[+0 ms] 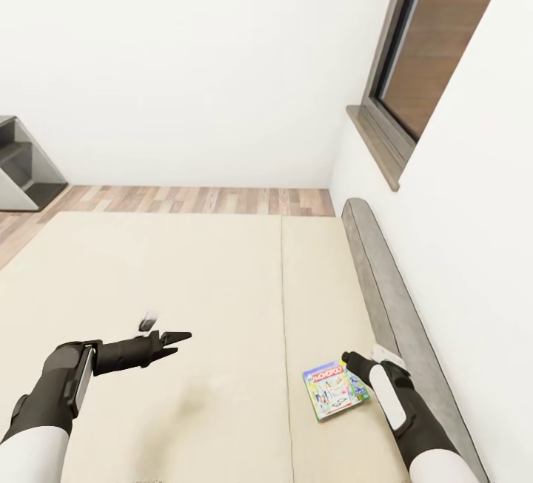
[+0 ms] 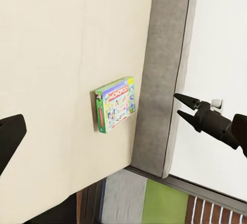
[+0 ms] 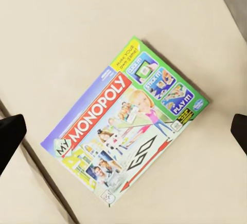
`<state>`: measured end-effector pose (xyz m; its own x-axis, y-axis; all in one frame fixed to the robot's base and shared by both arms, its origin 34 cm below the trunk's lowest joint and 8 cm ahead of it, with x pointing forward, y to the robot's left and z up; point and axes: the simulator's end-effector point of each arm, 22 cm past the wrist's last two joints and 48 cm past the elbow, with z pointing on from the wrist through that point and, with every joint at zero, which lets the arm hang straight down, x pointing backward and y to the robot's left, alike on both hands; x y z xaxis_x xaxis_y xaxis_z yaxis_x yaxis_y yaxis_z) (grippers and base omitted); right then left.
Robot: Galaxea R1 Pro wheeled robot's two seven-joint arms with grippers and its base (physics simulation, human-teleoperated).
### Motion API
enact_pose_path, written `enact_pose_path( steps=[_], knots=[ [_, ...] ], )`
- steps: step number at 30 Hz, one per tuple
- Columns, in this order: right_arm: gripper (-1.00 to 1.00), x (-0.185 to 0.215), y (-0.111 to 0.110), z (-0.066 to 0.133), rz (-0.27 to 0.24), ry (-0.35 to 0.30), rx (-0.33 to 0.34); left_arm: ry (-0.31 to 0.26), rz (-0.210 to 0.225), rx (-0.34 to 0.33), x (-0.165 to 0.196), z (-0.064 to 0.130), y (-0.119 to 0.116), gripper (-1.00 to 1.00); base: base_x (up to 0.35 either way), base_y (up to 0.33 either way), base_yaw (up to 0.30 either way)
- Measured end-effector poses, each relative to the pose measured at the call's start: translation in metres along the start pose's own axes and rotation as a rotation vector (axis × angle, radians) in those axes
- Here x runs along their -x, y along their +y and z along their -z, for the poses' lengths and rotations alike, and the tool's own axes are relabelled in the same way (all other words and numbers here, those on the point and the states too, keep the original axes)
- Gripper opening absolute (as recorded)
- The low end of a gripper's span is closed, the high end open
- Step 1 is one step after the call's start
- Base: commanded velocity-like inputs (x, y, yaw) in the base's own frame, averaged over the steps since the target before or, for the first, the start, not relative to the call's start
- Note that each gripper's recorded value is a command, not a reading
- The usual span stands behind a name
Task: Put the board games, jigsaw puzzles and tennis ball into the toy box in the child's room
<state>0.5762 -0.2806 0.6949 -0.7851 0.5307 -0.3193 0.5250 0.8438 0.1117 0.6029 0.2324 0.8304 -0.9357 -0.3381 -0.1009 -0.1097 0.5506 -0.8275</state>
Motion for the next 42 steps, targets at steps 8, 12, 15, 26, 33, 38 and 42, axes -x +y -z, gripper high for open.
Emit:
enact_pose_path(
  steps=[8, 12, 15, 26, 33, 38, 42],
  knots=[
    [1.0, -0.009, 0.007, -0.012, 0.02, 0.013, -0.009, 0.008, 0.01, 0.006, -0.003, -0.003, 0.006, 1.0, 0.0, 0.0, 0.0],
    [1.0, -0.001, 0.025, -0.014, 0.056, -0.002, 0.01, 0.01, 0.015, 0.007, -0.004, -0.004, 0.008, 1.0, 0.0, 0.0, 0.0],
    [1.0, 0.006, 0.033, -0.015, 0.064, -0.008, 0.017, 0.013, 0.02, 0.007, -0.005, -0.005, 0.01, 1.0, 0.0, 0.0, 0.0],
    [1.0, 0.03, 0.036, -0.034, 0.06, -0.029, -0.017, 0.029, 0.036, 0.0, -0.013, -0.017, 0.012, 1.0, 0.0, 0.0, 0.0],
    [1.0, 0.026, 0.029, -0.04, 0.058, -0.029, -0.032, 0.036, 0.046, 0.002, -0.017, -0.02, 0.016, 1.0, 0.0, 0.0, 0.0],
    [1.0, 0.023, 0.027, -0.044, 0.058, -0.022, -0.037, 0.041, 0.052, 0.005, -0.019, -0.022, 0.02, 1.0, 0.0, 0.0, 0.0],
    [1.0, 0.02, 0.025, -0.046, 0.059, -0.016, -0.04, 0.045, 0.057, 0.008, -0.02, -0.023, 0.023, 1.0, 0.0, 0.0, 0.0]
  ],
)
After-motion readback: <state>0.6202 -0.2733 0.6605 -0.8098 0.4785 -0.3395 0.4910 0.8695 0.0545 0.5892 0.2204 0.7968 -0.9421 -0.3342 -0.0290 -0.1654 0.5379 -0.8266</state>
